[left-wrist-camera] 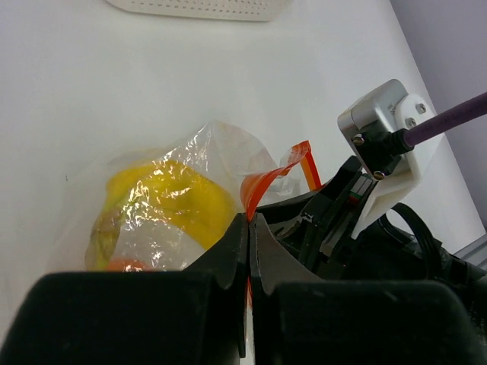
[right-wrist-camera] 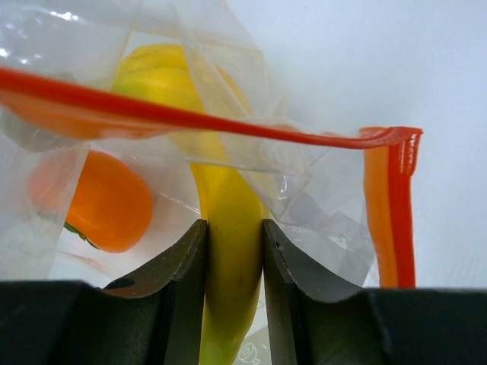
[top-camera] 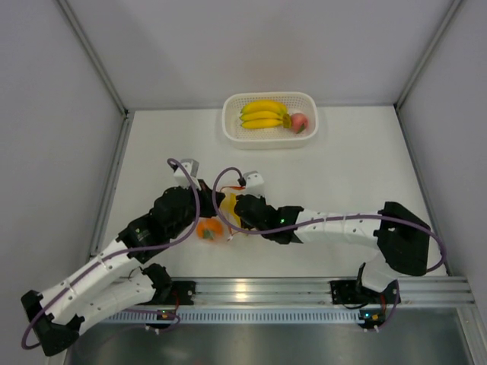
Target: Open the zip-top bag and remove the fake food
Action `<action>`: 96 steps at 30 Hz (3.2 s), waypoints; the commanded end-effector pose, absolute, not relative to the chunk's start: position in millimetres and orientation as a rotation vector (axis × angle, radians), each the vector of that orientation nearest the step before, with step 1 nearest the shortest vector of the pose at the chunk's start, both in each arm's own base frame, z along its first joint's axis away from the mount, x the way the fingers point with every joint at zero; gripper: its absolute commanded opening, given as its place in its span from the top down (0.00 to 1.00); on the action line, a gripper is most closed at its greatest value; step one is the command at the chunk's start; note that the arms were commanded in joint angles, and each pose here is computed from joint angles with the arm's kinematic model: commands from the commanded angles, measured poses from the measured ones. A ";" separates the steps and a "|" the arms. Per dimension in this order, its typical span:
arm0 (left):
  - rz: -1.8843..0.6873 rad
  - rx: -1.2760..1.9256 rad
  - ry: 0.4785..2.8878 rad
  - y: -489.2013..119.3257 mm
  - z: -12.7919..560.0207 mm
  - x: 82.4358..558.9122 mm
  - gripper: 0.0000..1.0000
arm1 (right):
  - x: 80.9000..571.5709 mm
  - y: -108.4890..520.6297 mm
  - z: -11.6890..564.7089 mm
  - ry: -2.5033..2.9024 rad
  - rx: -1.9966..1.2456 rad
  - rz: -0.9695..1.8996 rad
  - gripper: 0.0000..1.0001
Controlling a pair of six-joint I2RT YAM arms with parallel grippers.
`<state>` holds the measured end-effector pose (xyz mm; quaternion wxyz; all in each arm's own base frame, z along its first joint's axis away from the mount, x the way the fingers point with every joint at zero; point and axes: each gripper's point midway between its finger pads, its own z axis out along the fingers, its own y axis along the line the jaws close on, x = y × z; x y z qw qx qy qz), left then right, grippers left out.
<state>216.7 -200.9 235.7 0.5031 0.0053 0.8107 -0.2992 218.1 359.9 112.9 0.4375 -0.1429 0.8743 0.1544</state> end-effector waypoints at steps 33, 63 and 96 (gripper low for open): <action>-0.618 0.217 2.036 -212.0 232.6 220.6 1.00 | 212.9 340.6 223.2 1.777 -0.911 0.039 1.00; -0.480 0.163 2.008 -207.4 260.4 247.1 1.00 | 220.6 333.8 264.3 1.750 -0.986 0.108 1.00; -0.259 0.004 2.070 -194.5 233.5 275.4 1.00 | 215.0 254.1 283.8 1.809 -0.713 -0.051 1.00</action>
